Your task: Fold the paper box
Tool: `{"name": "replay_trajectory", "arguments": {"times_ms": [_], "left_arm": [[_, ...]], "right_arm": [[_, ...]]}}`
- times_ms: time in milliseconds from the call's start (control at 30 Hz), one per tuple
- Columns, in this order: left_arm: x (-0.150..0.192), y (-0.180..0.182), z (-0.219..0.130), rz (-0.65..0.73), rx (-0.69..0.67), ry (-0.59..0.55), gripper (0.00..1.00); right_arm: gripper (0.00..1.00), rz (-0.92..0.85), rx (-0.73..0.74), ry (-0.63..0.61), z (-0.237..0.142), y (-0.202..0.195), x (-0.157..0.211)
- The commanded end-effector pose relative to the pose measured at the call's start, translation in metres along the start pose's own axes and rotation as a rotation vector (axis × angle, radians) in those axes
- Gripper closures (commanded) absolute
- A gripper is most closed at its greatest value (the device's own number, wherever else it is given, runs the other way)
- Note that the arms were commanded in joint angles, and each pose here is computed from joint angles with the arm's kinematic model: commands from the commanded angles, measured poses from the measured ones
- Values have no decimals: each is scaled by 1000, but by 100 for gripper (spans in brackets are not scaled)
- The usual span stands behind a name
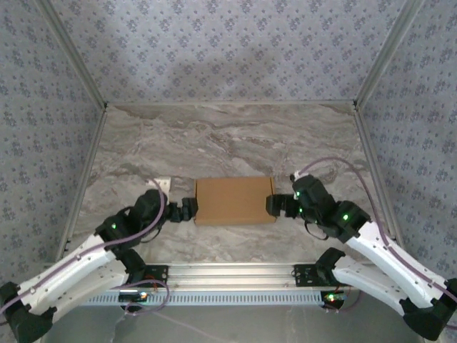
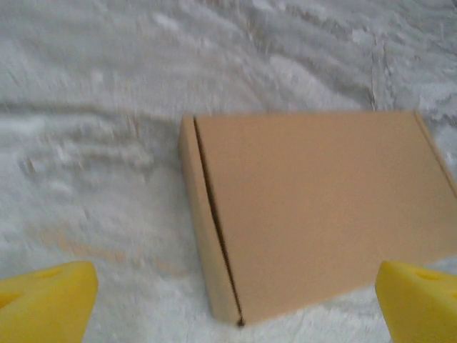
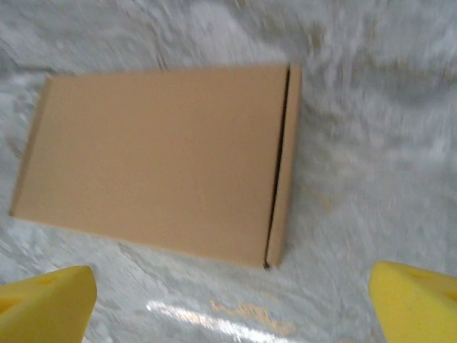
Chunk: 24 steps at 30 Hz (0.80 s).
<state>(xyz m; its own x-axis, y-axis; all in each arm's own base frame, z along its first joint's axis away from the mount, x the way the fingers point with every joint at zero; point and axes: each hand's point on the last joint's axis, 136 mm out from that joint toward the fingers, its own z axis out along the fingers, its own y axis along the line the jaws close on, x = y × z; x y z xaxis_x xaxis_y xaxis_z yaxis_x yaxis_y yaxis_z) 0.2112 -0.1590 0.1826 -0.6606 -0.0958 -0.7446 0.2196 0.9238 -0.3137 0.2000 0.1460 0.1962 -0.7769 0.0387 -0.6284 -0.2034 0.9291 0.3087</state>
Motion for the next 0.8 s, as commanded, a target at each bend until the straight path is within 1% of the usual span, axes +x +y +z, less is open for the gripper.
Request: {"name": "replay_trajectory", "arguments": {"times_ms": [0,67,100,133,200,300,367,400,433,467,500,567,600,633,700,733,767], "left_arm": [[-45,13,0,102,-187,-64,0],[-71,24,3,154,-317,-129,1],[-83,29,5,198,-368,-175,1],[-94,35,7,222,-407,-209,0],[-109,54,14,230,-439,-224,0],[-108,102,27,176,-468,-224,0],[-102,131,38,177,-459,-270,1],[-98,142,41,173,-463,-292,1],[-91,156,45,158,-476,-315,0],[-83,172,47,124,-500,-337,0],[-73,183,51,111,-514,-335,0],[-49,209,62,86,-563,-284,1],[-46,217,65,72,-581,-270,0],[-45,218,70,82,-560,-218,0],[-55,216,74,100,-537,-275,0],[-60,221,72,90,-543,-318,1],[-69,222,71,81,-531,-387,0]], "right_arm": [[0,-81,-10,-60,-11,6,-43],[0,-82,26,-122,-10,-2,-69],[0,-76,72,-162,-10,-11,-80],[0,-75,120,-199,-8,-22,-89],[0,-116,152,-286,-3,-33,-106],[0,-160,215,-432,4,-60,-121],[0,-187,231,-528,9,-76,-125],[0,-225,233,-547,18,-84,-120],[0,-259,246,-591,21,-92,-122],[0,-257,260,-612,29,-103,-117],[0,-242,282,-616,37,-116,-111],[0,-215,341,-578,55,-143,-95],[0,-191,379,-556,62,-158,-87],[0,-155,418,-540,68,-174,-80],[0,-82,448,-562,75,-197,-70],[0,-63,450,-597,76,-205,-69],[0,-9,462,-634,73,-215,-70]]}}
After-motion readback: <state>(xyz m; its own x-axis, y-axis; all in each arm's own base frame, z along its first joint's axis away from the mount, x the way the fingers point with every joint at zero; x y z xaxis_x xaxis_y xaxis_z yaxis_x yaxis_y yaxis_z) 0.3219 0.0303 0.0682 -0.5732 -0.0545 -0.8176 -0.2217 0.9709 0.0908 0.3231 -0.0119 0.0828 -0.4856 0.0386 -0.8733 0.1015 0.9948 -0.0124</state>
